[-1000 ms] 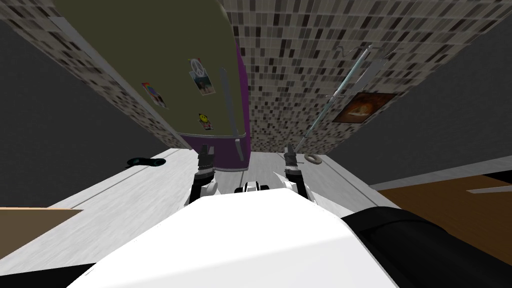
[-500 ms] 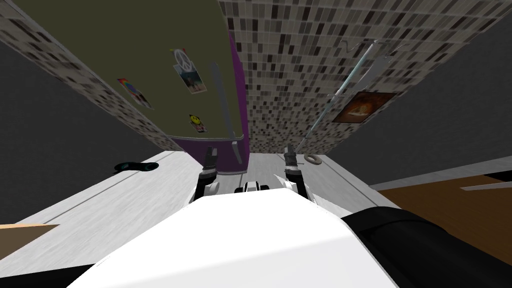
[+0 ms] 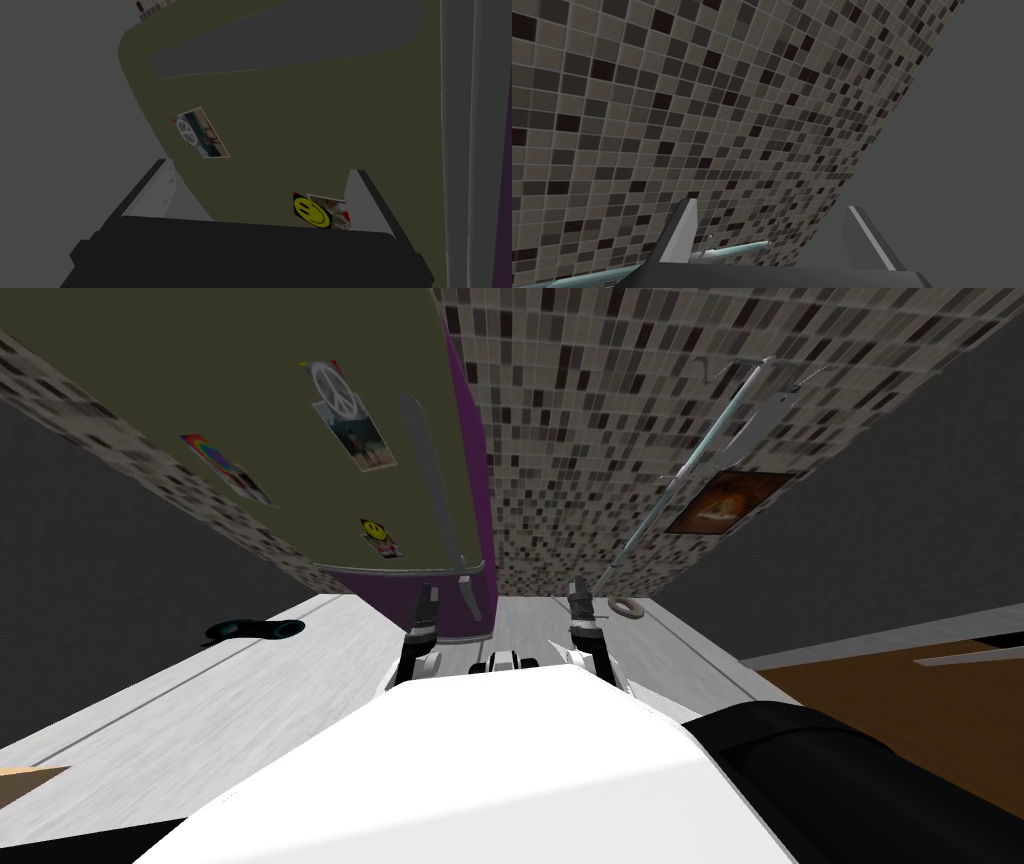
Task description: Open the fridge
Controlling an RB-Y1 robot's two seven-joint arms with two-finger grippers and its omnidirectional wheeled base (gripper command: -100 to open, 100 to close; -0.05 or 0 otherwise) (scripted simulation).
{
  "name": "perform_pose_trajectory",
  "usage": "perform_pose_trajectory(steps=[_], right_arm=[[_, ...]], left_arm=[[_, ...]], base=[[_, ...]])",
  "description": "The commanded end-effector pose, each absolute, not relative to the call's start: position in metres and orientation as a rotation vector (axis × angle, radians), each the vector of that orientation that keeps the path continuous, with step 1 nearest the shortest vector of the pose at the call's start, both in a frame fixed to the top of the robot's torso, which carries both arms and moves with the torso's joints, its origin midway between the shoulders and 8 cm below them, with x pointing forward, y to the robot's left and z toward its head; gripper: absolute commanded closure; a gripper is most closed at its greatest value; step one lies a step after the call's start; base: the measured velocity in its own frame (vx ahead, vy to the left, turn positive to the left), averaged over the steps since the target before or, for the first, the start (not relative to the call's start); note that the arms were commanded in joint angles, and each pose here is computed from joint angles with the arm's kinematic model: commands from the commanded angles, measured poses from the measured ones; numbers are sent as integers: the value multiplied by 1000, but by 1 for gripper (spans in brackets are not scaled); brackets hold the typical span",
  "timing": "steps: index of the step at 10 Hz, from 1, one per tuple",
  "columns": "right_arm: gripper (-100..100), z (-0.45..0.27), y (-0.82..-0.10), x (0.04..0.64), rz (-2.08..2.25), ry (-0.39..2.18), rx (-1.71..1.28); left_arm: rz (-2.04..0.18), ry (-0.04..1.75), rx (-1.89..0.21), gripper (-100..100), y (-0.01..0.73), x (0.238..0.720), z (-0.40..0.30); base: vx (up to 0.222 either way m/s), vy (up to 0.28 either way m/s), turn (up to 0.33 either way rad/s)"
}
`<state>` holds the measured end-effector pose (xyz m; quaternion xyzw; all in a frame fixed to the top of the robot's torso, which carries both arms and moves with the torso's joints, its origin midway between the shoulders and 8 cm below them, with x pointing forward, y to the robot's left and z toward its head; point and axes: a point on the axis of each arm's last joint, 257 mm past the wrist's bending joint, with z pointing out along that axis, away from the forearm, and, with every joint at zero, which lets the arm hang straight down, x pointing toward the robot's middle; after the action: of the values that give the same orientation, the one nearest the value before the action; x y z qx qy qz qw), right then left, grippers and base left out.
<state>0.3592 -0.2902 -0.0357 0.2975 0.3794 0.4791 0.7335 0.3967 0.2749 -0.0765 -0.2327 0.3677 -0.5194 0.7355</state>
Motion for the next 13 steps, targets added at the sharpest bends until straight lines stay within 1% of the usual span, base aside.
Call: perform_pose_trajectory(steps=[1, 8, 13], right_arm=[[0, -36, -290, 359, 1054, 834, 654], [0, -36, -290, 359, 1054, 834, 654], [0, -36, -290, 359, 1054, 834, 654]], left_arm=[[-1141, 822, -521, -100, 272, 402, -89], [-1158, 816, -595, -100, 256, 414, -121], [-1155, 817, -586, -100, 260, 425, -99]], base=[[117, -3, -30], [103, -4, -33], [22, -3, 10]])
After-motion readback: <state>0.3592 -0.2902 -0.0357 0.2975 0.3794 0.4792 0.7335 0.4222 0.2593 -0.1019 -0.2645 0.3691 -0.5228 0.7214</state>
